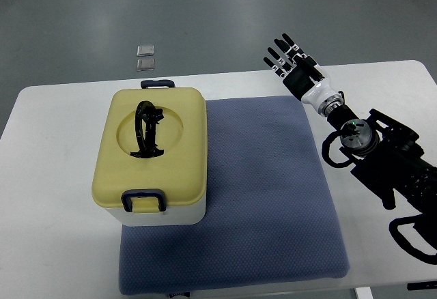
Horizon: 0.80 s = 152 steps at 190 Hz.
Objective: Open white storage box with right hand
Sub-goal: 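Raise the right hand and swing it toward the yellow-lidded box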
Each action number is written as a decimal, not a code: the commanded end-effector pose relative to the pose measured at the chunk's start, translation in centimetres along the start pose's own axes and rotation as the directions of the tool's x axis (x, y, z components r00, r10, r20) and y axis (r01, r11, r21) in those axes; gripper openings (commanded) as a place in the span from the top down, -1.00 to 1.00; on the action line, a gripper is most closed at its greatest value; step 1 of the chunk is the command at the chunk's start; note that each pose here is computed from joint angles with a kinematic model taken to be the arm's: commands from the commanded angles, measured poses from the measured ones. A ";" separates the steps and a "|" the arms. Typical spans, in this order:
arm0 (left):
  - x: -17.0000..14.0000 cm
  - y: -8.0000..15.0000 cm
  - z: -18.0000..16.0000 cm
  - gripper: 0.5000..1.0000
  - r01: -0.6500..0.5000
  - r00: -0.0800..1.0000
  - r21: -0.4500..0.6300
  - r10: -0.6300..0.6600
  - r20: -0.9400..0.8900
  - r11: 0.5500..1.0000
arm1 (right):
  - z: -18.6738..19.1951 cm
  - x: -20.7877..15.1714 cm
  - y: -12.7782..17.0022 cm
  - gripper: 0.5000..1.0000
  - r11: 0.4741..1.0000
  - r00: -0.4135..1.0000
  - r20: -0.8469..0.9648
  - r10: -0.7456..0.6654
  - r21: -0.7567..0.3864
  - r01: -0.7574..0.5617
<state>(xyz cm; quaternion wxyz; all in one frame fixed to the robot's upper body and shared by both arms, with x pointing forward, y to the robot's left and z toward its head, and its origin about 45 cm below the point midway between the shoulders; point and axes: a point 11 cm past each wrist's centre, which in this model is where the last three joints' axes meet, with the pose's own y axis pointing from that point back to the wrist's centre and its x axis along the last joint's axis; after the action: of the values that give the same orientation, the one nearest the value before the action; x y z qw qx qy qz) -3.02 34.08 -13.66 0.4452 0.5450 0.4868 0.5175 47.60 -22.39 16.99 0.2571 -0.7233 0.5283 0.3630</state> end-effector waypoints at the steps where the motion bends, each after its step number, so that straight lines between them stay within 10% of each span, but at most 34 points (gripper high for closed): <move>1: 0.0 0.0 0.0 -1.00 -0.001 1.000 0.000 0.001 -0.001 1.000 | 0.0 0.0 0.0 -0.72 1.000 1.000 -0.004 0.000 -0.003 0.000; 91: -0.1 0.0 -0.5 -1.00 0.002 1.000 0.008 -0.002 0.000 1.000 | -0.2 -3.9 -2.1 -0.72 0.976 0.924 -0.343 -0.168 -0.189 0.107; 152: -0.6 0.0 -0.6 -1.00 0.025 1.000 0.011 -0.025 0.002 1.000 | -4.0 -13.0 -4.2 -0.72 0.855 0.429 -0.741 -0.516 -0.479 0.200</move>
<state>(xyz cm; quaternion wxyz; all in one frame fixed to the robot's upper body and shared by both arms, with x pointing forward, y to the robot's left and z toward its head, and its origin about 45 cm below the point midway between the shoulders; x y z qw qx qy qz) -3.67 33.69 -13.69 0.4458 0.5445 0.4930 0.5115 50.34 -17.52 26.82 -0.0323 -0.9177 0.3910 0.0620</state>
